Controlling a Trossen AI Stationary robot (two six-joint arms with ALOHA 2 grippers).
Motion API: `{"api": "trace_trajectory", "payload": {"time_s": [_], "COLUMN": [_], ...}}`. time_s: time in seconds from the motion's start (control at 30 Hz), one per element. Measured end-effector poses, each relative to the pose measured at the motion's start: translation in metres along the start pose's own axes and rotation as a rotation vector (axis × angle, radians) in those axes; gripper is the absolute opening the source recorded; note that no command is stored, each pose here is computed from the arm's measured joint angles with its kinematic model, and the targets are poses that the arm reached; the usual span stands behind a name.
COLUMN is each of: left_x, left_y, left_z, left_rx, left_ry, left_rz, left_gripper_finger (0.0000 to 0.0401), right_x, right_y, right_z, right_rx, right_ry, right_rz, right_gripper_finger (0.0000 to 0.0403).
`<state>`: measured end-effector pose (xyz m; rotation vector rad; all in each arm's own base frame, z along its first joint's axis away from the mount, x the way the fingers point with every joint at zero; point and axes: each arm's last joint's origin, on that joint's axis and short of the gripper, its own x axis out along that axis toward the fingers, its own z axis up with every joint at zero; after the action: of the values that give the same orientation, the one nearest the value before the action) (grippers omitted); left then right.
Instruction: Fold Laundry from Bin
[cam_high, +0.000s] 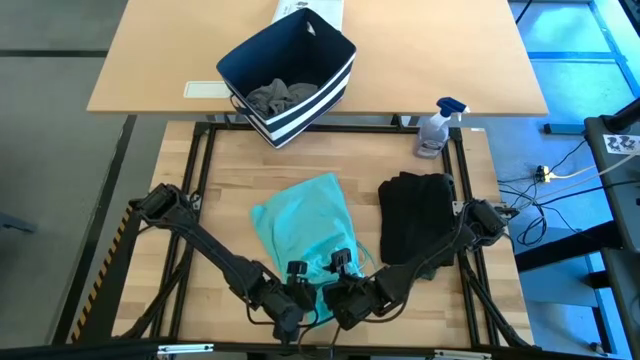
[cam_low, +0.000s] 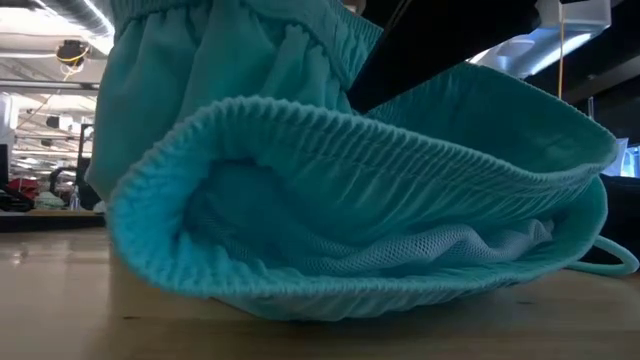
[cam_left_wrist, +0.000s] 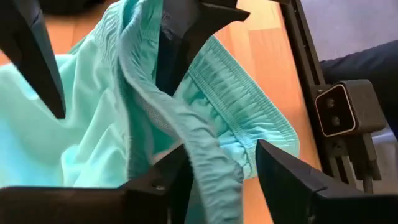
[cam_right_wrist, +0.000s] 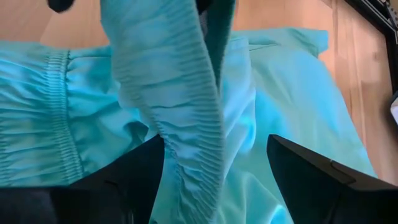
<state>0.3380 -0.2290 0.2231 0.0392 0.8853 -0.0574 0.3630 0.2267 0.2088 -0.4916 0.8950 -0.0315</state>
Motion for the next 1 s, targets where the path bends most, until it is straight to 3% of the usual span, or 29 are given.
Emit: {"api": "trace_trajectory", "payload": {"time_s": [0.27,0.4,0.7,1.0], "left_x": [0.000,-0.001,-0.014,-0.044], "left_y": [0.000,0.001,0.001,-0.017], "left_z": [-0.001,-0.001,0.008,0.028], "left_rx": [0.015,0.017,0.062,0.062], "left_ry": [0.004,-0.018,-0.054,-0.150], "left_rz": [0.023,0.067,0.195,0.212], "left_gripper_finger": [0.0259,0.0288,0.0293,0.0293], "right_x": [0.000,-0.001,-0.005,-0.022], "right_y": [-0.001,-0.002,-0.001,0.012], "right_z": [-0.005,-0.011,-0.024,-0.031], "right_rx": [-0.010,-0.011,0.018,0.016], "right_ry": [0.044,0.104,0.212,0.232], "right_rz": [-0.005,-0.024,-0.048,-0.052], "right_gripper_finger": [0.0285,0.0285,0.0285,0.0285]}}
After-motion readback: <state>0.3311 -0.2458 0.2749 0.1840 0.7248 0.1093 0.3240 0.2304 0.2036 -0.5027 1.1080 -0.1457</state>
